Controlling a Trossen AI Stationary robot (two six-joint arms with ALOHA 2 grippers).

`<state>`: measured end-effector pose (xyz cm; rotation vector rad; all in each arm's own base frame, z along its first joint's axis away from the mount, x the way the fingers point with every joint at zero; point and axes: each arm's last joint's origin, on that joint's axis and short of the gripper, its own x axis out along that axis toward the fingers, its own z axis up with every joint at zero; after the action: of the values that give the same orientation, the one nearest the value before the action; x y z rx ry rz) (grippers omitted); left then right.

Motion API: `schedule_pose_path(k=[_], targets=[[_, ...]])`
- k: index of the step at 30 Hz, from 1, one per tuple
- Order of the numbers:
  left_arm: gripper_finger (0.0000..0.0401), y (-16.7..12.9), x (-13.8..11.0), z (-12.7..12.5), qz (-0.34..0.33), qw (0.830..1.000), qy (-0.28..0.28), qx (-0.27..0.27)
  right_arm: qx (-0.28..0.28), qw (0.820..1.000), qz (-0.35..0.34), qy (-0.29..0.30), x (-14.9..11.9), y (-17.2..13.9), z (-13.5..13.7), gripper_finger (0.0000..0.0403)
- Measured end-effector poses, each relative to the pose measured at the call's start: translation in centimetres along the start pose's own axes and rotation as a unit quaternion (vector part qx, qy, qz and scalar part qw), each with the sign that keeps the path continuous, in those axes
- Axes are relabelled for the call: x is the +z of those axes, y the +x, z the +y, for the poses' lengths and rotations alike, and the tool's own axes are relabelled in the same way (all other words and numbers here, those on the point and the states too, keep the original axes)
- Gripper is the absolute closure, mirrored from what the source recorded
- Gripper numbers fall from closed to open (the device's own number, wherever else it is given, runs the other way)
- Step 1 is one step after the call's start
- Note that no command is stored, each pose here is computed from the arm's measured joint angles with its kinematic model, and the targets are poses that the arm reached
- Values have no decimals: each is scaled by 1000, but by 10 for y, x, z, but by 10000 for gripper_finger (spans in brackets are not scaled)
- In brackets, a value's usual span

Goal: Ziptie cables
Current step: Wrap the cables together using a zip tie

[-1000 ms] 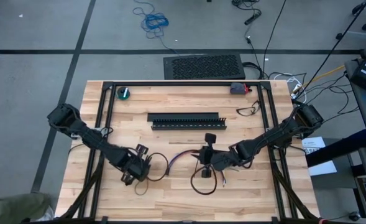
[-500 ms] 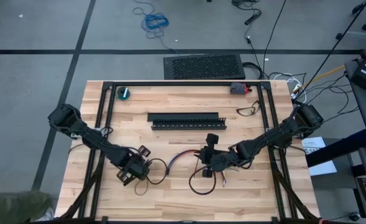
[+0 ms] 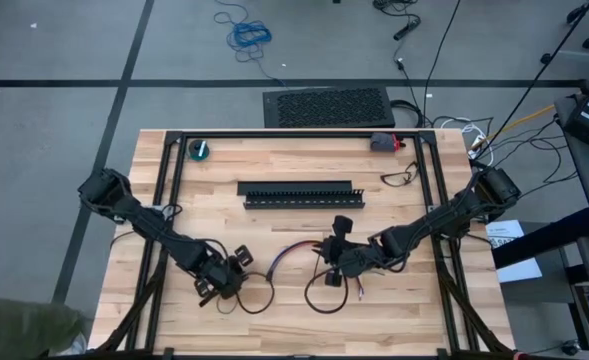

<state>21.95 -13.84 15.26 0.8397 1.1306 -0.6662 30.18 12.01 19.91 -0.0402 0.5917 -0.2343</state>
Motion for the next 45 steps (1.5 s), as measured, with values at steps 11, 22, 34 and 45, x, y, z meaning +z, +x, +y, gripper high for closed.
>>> schedule_pose_path(k=[11, 22, 34, 45], targets=[[334, 25, 0, -6, 39, 998, 19, -44, 6, 1000, 0, 6, -1, -2, 4, 374], [399, 24, 2, 5, 28, 989, -139, -34, 6, 1000, -1, 12, -1, -2, 4, 374], [401, -57, 21, 26, 98, 964, -248, 28, -39, 997, -29, 62, -23, 39, -1, 374], [401, -67, 13, 38, 137, 939, -310, 62, 139, 965, -191, 112, 12, 100, 4, 339]])
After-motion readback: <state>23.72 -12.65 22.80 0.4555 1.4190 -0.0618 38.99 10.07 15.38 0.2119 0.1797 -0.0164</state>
